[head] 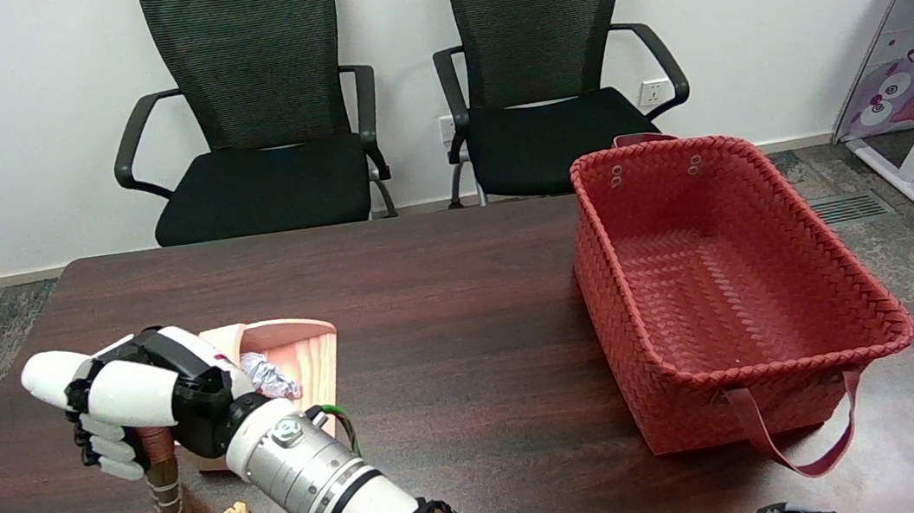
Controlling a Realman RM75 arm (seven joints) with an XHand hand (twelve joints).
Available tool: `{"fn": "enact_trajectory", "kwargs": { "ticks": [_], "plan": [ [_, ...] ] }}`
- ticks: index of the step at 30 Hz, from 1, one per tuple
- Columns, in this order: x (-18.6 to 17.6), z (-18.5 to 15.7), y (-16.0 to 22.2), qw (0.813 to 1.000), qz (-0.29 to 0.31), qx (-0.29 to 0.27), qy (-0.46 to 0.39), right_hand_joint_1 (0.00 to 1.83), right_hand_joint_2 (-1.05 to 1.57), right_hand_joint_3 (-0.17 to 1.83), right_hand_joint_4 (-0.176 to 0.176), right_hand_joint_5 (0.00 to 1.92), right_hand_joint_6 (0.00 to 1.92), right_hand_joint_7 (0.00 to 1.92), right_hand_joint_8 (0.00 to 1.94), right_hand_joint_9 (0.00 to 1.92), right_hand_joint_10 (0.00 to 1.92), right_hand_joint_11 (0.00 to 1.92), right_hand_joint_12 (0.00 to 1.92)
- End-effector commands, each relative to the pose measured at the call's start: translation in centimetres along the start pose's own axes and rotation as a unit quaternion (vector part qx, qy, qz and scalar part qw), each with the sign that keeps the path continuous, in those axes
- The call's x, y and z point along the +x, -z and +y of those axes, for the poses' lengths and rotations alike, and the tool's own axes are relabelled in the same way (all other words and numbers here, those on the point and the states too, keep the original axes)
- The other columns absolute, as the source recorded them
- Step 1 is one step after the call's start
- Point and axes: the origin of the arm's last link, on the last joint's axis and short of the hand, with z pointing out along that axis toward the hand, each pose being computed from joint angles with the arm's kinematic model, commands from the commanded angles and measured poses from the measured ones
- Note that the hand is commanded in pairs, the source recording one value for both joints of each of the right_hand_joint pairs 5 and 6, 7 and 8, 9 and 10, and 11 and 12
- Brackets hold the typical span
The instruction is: Sweep the paper ball into the dustpan.
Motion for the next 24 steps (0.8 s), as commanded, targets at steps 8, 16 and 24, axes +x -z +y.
{"fn": "enact_trajectory", "kwargs": {
  "ticks": [8,16,24],
  "plan": [
    [2.9,-0.8,0.5,0.997,0.027,0.022,0.063,0.91,1.49,1.29,-0.002,1.92,1.92,1.92,1.92,1.92,1.92,1.92,1.92],
    [3.7,-1.9,1.6,0.994,0.054,0.036,0.087,0.88,1.53,1.24,-0.019,1.92,1.92,1.92,1.92,1.92,1.92,1.92,1.92],
    [4.6,-2.1,2.7,0.994,0.074,0.036,0.074,0.91,1.57,1.16,-0.001,1.92,1.92,1.92,1.92,1.92,1.92,1.92,1.92]
  ]
}}
